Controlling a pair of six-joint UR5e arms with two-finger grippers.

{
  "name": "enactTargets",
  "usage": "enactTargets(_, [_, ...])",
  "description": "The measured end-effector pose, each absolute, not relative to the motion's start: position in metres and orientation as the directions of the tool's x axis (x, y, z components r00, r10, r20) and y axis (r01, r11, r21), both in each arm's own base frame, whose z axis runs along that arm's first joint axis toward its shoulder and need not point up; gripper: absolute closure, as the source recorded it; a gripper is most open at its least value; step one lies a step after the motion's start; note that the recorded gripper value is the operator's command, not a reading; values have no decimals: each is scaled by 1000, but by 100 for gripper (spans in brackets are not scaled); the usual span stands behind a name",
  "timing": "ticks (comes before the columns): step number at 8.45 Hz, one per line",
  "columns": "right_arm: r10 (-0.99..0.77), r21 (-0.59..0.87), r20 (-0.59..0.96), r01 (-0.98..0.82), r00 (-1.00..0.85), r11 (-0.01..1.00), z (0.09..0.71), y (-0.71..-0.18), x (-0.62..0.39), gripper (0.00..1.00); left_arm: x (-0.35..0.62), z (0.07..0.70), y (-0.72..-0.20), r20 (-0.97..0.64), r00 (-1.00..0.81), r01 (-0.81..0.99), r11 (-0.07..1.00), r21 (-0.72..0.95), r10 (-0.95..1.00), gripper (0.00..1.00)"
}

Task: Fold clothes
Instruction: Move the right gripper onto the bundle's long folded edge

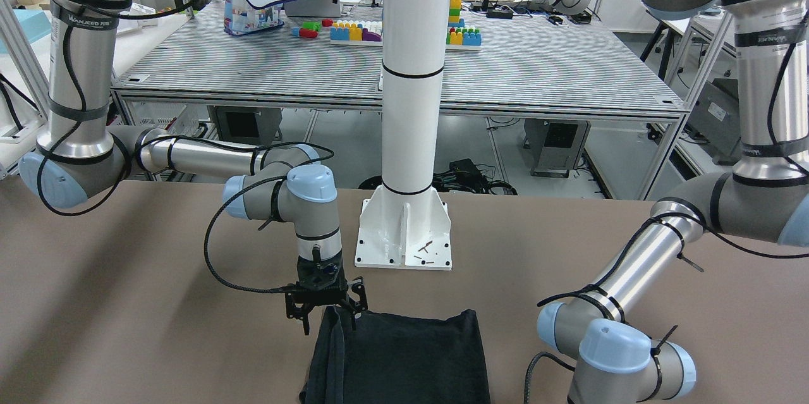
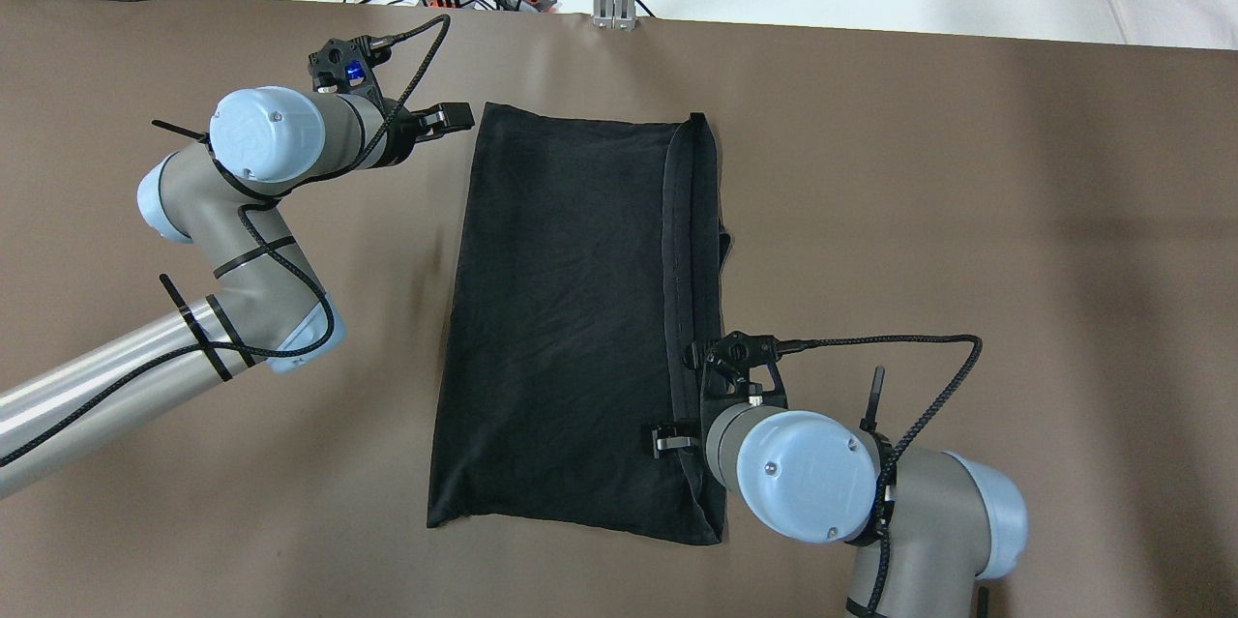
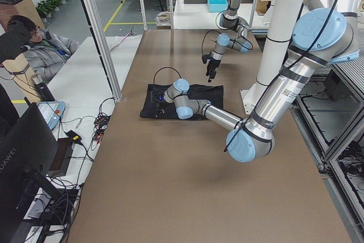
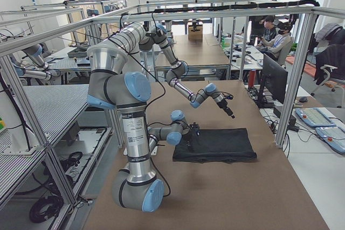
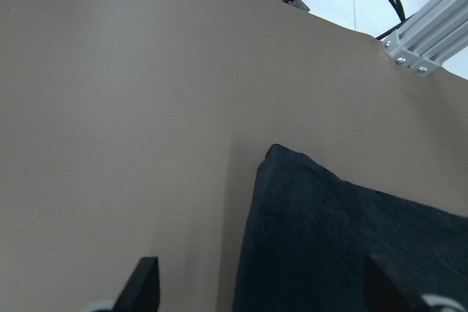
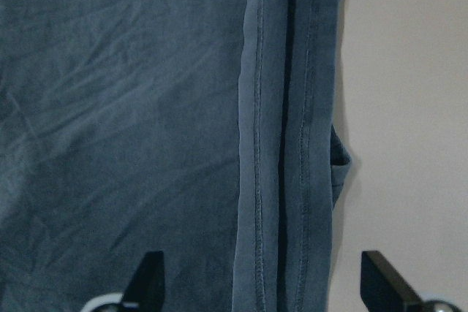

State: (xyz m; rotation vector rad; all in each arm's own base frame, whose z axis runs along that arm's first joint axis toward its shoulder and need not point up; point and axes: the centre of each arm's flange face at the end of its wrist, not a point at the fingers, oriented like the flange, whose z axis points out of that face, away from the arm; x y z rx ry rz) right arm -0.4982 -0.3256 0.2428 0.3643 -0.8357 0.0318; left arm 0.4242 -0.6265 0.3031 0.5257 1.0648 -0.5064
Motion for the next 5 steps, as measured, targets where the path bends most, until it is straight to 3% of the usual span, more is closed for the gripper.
enactTargets(5, [-142, 332, 644, -108, 751, 937, 268, -324, -543, 6, 423, 311, -625, -905, 402, 619, 770, 157, -139, 0])
